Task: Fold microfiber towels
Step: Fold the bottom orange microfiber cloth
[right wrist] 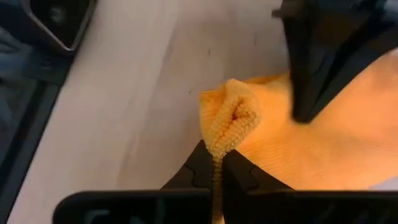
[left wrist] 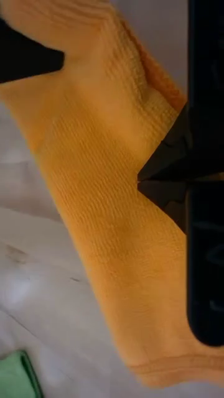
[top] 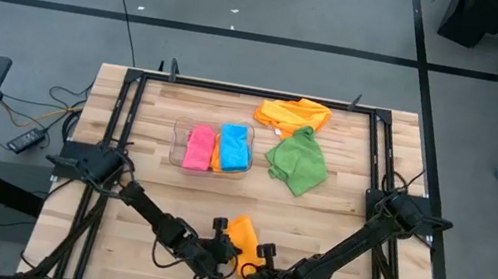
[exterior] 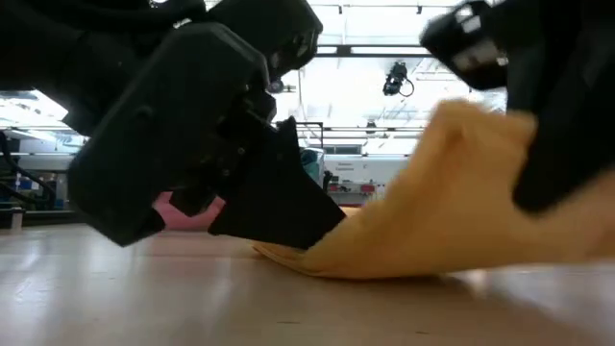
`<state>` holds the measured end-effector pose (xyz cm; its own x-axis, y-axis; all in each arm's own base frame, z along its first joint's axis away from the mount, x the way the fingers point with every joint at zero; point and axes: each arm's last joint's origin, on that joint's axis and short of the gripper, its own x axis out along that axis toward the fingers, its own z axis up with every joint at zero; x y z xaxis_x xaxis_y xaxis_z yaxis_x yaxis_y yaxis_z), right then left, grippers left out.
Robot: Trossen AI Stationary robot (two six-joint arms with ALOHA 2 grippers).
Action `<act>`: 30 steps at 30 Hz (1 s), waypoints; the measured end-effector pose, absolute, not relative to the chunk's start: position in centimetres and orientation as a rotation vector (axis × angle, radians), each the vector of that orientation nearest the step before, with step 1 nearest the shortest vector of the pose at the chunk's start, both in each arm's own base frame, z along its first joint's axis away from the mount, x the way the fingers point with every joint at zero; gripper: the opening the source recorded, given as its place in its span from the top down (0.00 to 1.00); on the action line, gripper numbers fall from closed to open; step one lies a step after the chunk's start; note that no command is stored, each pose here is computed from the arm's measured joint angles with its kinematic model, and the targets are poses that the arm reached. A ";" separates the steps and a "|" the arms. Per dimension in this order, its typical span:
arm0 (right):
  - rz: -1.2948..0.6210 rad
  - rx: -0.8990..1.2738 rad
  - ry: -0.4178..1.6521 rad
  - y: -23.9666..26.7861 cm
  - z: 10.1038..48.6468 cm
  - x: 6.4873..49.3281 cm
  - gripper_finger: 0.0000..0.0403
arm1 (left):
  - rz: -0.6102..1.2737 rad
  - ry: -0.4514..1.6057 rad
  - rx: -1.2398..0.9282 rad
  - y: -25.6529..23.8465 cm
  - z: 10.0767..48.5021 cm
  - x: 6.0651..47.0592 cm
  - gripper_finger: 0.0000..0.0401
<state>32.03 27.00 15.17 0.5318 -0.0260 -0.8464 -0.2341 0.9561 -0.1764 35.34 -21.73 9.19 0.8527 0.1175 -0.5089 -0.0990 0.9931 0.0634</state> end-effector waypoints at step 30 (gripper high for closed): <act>0.589 -0.586 0.945 20.7 17.5 38.2 0.90 | 0.016 0.534 0.185 -23.9 9.2 34.0 0.97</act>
